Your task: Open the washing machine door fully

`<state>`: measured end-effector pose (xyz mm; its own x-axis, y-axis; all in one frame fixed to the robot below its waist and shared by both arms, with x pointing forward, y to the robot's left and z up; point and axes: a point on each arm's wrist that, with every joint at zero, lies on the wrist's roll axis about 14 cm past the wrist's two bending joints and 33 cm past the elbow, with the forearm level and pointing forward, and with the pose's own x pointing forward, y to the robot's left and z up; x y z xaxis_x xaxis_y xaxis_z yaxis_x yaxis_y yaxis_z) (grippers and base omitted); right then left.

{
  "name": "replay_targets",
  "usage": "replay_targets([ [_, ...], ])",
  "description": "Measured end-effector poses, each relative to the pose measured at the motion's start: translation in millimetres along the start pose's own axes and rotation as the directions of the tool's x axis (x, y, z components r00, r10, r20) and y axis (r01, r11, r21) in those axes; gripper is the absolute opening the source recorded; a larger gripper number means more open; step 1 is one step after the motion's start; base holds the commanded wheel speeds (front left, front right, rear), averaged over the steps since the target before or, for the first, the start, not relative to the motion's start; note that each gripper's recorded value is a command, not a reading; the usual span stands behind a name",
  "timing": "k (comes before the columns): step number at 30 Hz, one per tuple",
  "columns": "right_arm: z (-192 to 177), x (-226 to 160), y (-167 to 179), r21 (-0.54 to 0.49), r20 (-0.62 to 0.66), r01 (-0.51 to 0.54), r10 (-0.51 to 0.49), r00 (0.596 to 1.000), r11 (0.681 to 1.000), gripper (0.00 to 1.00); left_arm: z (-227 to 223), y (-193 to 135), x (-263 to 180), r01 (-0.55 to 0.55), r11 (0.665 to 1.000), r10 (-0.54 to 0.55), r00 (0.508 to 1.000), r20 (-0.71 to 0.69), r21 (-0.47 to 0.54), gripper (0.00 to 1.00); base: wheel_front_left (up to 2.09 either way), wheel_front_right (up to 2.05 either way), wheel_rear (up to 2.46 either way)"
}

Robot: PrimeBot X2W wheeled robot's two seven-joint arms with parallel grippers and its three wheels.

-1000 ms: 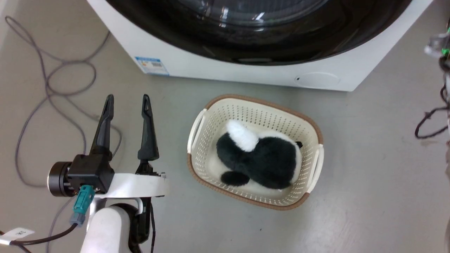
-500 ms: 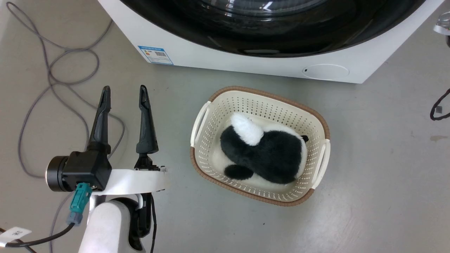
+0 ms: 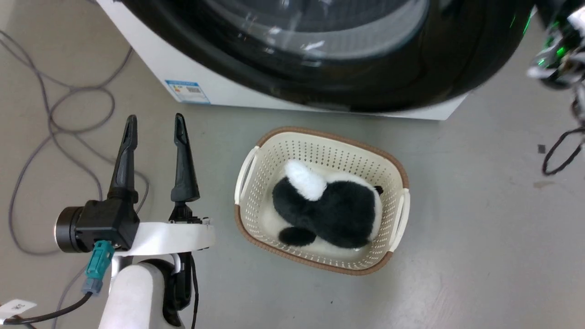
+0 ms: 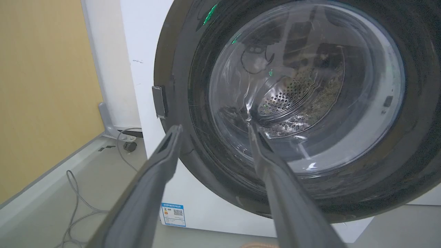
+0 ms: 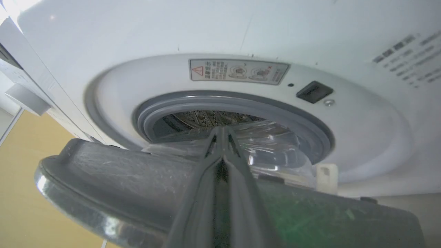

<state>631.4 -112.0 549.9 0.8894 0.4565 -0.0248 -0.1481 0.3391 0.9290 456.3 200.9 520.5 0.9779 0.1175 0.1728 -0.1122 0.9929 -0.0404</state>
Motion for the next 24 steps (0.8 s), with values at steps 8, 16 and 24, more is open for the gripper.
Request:
replay_targets([
  [8,-47,-28,12,-0.011,-0.163,-0.027,0.025,0.986,1.0,0.0,10,-3,-8,0.012,1.0,-0.012,1.0,0.014,-0.003,1.0,0.0,0.0,0.0],
  [16,-91,-72,28,-0.005,-0.302,-0.065,0.06,0.951,0.998,0.0,19,-3,-28,0.02,1.0,-0.02,1.0,0.013,-0.001,1.0,0.0,0.0,0.0],
  [24,-123,-112,43,0.008,-0.37,-0.103,0.098,0.924,0.995,0.0,29,-3,-48,0.031,1.0,-0.031,0.999,0.019,0.005,1.0,0.0,0.0,0.0],
])
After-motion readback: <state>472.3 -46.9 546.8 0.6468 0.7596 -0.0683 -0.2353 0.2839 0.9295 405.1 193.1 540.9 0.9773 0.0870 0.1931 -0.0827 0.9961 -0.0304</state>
